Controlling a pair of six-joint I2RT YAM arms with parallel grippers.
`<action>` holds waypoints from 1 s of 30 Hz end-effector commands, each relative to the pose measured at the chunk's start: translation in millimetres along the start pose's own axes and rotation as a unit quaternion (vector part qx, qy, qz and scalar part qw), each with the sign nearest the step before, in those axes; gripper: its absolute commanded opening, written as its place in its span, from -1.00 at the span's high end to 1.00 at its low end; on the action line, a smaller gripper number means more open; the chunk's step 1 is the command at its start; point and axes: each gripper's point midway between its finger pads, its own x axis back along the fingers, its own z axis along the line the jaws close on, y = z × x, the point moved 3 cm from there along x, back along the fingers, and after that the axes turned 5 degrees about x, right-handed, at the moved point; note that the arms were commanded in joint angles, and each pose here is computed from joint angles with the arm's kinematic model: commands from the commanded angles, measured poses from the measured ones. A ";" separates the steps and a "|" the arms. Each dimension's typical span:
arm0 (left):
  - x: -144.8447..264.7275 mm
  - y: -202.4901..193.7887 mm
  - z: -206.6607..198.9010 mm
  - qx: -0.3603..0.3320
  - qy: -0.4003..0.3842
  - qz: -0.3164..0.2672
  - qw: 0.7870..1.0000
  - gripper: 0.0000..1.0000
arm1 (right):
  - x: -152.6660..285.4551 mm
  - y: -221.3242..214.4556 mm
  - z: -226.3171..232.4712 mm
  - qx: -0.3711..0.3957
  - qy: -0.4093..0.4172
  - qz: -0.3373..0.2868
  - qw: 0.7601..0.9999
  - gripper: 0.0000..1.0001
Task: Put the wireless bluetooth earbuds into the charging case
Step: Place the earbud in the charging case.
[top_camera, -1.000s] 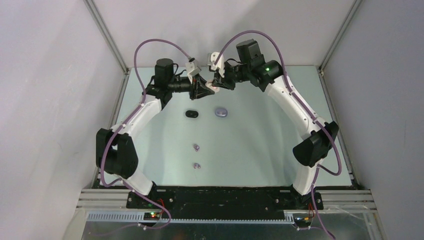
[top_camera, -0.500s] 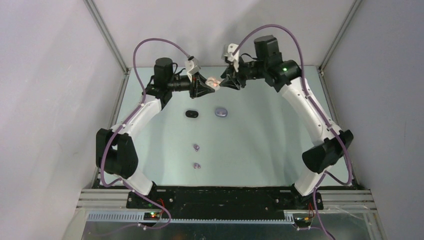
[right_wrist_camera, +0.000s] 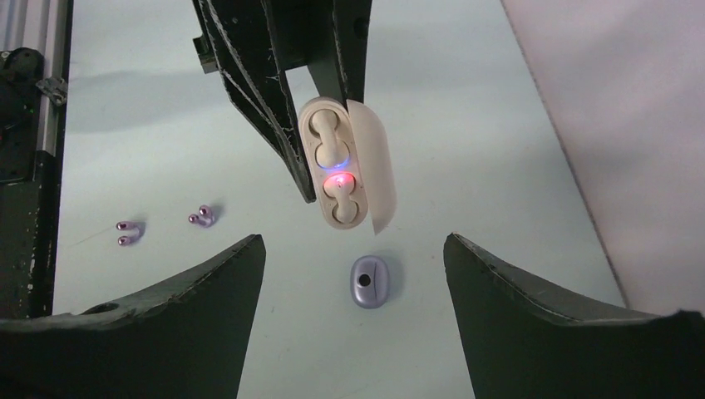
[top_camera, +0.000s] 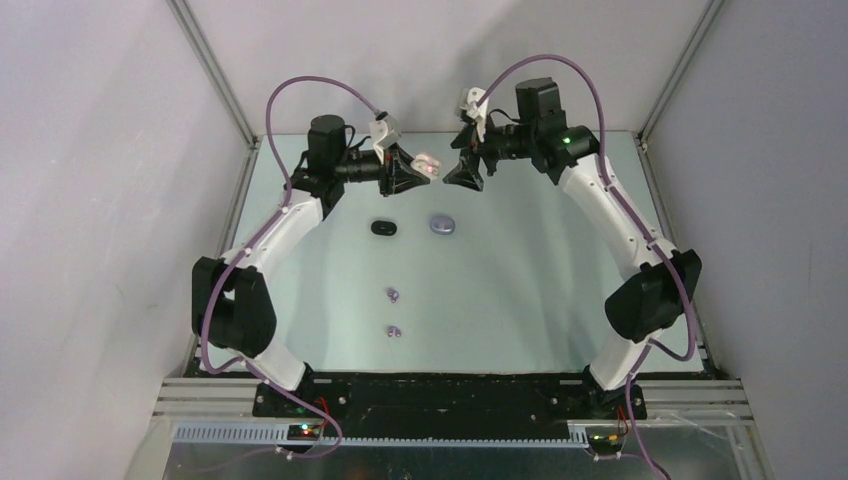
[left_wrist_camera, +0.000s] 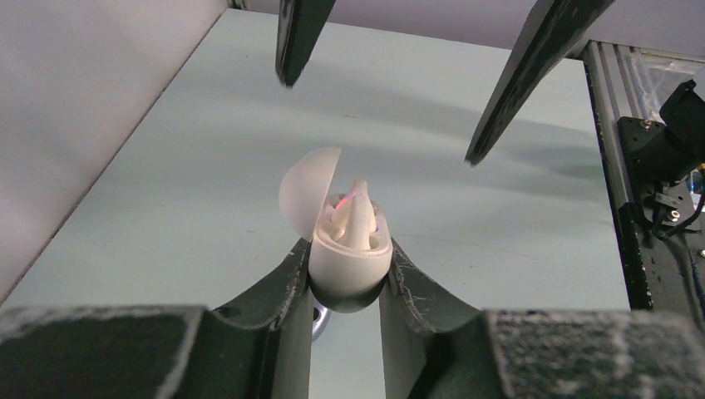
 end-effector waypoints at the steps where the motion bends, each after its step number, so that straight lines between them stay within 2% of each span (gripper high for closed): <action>1: 3.1 20.5 -4.7 -0.031 -0.001 -0.018 0.999 1.00 | -16.6 2.5 4.1 0.013 0.031 -0.023 0.999 -0.67; 10: 3.8 19.9 -5.4 -0.025 0.003 -0.017 1.000 1.00 | -20.6 15.9 10.4 0.000 0.048 -0.047 0.998 -0.66; 19: 2.0 21.9 -5.8 -0.033 -0.001 -0.019 0.999 1.00 | -27.6 20.0 -11.0 -0.013 -0.014 -0.046 0.999 -0.51; 30: 1.9 20.8 -6.2 -0.038 -0.005 -0.014 0.999 1.00 | -40.1 18.2 -20.5 -0.019 -0.036 -0.040 0.998 -0.45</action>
